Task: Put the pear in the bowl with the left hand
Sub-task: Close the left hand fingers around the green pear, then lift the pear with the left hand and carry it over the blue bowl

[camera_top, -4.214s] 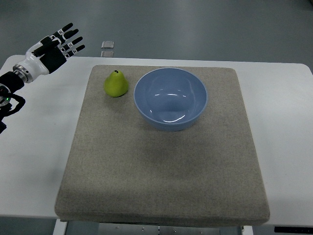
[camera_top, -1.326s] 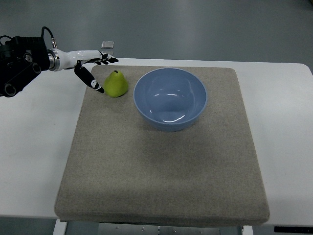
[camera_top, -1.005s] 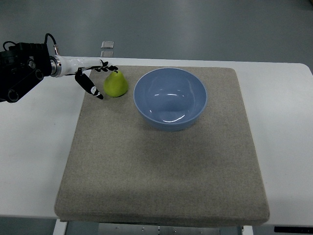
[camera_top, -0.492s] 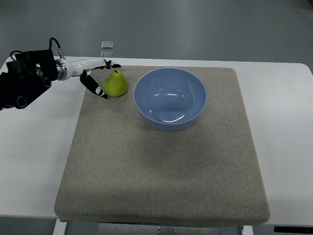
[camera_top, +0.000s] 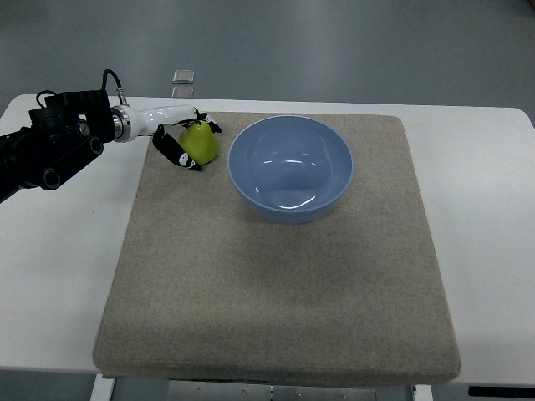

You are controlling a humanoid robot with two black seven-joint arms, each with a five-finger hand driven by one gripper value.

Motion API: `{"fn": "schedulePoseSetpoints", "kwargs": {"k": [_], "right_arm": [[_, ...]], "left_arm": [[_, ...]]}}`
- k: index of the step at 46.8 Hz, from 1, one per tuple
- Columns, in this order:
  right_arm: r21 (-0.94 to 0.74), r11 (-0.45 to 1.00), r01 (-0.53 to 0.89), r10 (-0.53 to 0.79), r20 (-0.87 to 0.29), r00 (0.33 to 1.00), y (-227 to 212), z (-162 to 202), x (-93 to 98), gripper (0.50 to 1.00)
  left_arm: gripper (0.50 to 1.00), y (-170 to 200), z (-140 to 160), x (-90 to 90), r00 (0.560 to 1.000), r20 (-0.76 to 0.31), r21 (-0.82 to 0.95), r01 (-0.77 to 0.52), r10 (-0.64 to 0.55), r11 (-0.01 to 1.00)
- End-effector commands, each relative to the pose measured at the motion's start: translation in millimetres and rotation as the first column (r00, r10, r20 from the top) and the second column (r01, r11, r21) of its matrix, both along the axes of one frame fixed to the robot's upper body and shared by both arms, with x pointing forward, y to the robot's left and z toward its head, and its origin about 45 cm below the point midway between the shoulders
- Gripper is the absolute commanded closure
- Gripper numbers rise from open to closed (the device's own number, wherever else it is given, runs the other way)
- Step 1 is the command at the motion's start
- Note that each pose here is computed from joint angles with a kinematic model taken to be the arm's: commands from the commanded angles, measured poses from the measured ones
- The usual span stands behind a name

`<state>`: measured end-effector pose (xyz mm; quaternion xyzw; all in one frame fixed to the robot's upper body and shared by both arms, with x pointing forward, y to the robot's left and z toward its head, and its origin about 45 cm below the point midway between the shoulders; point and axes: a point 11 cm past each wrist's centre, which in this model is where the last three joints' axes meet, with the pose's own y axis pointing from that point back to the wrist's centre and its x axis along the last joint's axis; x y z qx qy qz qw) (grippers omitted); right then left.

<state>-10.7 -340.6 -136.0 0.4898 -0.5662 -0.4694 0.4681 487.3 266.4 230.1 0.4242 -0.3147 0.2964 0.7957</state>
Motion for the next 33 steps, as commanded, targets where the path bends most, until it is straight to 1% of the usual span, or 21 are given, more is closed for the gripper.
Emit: {"fn": "schedulePoseSetpoints", "kwargs": {"k": [1,3,6,9,12,14,19,22,24,29,33], "right_arm": [[0.000,1.000,0.000,0.000,0.001,1.000,0.0,0.0,0.2,0.574],[0.000,1.000,0.000,0.000,-0.002,1.000,0.0,0.0,-0.9,0.574],[0.000,1.000,0.000,0.000,-0.002,1.000,0.0,0.0,-0.9,0.574],[0.000,1.000,0.000,0.000,0.001,1.000,0.0,0.0,0.2,0.574],[0.000,1.000,0.000,0.000,0.000,1.000,0.0,0.0,0.1,0.574],[0.000,1.000,0.000,0.000,0.000,1.000,0.0,0.0,-0.7,0.574],[0.000,1.000,0.000,0.000,-0.002,1.000,0.0,0.0,-0.9,0.574],[0.000,1.000,0.000,0.000,-0.002,1.000,0.0,0.0,-0.9,0.574],[0.000,1.000,0.000,0.000,0.001,1.000,0.0,0.0,0.2,0.574],[0.000,1.000,0.000,0.000,0.000,1.000,0.0,0.0,-0.7,0.574],[0.000,1.000,0.000,0.000,0.001,1.000,0.0,0.0,0.2,0.574]], "left_arm": [[0.722,-0.6,0.9,0.3,1.000,0.002,-0.001,0.001,-0.001,1.000],[0.733,-0.6,0.9,0.3,1.000,0.002,-0.001,0.001,-0.001,1.000],[0.791,1.7,0.5,0.2,1.000,0.002,0.001,-0.003,0.003,1.000],[0.812,2.6,0.9,0.3,1.000,0.003,0.000,-0.006,0.006,1.000],[0.868,3.4,1.2,0.4,1.000,0.003,0.000,-0.007,0.007,1.000],[0.887,4.0,2.4,0.9,1.000,0.006,-0.002,-0.010,0.010,1.000],[1.000,6.2,5.4,2.1,1.000,0.024,-0.002,-0.015,0.015,1.000],[1.000,6.8,9.7,3.6,0.998,0.059,-0.001,-0.016,0.016,1.000],[1.000,8.9,18.4,6.2,0.994,0.106,-0.006,-0.016,0.017,1.000],[1.000,10.2,39.3,9.0,0.972,0.232,-0.024,-0.012,0.017,1.000],[1.000,6.9,48.4,8.2,0.958,0.288,-0.038,-0.003,0.014,0.999]]}}
